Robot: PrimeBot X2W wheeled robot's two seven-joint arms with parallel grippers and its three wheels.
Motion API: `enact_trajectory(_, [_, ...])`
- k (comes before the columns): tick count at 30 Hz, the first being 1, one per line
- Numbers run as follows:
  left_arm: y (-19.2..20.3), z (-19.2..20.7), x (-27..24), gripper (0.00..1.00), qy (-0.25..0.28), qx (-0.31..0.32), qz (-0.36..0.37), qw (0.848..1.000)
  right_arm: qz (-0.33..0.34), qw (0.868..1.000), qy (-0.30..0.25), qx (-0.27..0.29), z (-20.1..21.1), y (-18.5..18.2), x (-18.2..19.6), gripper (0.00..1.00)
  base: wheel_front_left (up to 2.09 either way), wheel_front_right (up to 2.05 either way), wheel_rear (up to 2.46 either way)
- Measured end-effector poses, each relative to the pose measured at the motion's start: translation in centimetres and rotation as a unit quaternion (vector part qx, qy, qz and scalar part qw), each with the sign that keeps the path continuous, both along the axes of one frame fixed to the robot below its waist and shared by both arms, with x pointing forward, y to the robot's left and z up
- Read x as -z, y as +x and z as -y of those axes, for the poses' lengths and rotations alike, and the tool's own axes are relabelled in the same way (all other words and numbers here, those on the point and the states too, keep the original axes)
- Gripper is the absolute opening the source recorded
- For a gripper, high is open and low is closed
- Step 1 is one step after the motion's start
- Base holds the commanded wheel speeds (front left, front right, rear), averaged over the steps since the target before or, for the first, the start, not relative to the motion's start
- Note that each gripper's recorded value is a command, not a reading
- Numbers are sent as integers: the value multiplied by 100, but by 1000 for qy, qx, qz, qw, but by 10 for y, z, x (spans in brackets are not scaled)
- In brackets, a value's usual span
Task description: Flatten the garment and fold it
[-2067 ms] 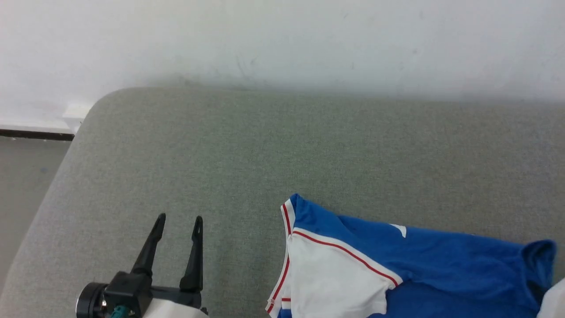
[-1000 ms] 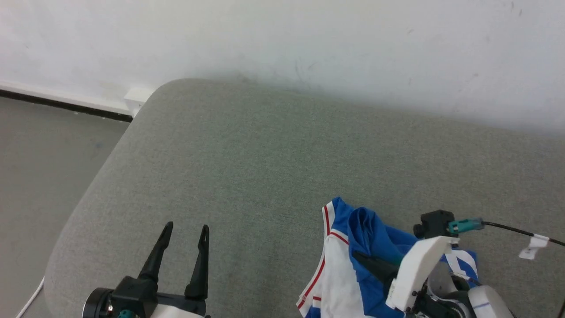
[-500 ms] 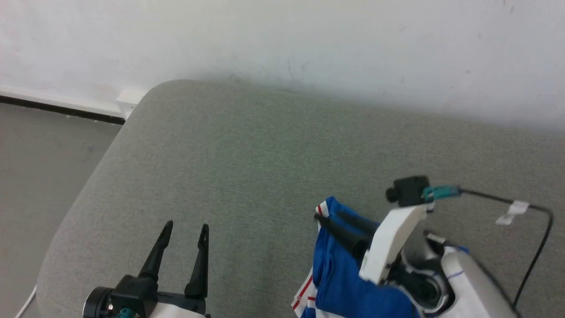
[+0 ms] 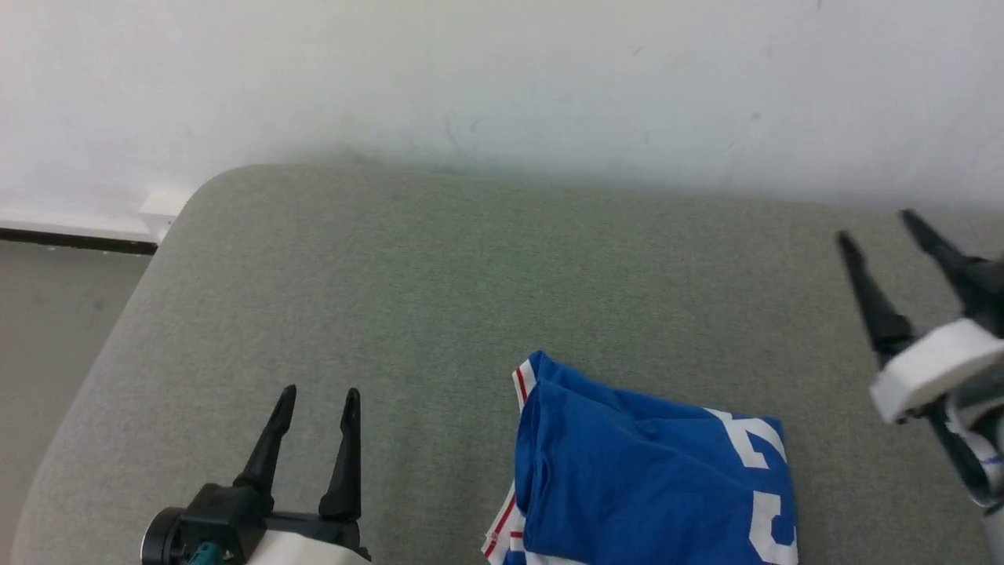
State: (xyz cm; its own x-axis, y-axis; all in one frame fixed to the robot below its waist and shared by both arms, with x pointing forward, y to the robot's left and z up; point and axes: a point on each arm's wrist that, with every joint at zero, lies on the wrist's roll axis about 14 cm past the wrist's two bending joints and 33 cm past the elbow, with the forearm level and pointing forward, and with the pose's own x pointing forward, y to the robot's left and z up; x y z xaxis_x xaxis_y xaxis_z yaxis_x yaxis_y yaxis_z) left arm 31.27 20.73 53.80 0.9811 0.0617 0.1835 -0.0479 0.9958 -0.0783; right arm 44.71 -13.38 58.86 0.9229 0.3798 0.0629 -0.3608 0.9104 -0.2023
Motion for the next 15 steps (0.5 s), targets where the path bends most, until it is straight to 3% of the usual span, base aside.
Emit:
enact_trajectory(6, [8, 11, 2, 100, -6, 19, -4, 1000, 71, 993, 21, 92, 65, -23, -7, 100, 0, 0, 0])
enact_trajectory(15, [13, 21, 7, 100, -7, 35, -11, 999, 91, 988, 41, 119, 62, -71, 11, 100, 0, 0, 0])
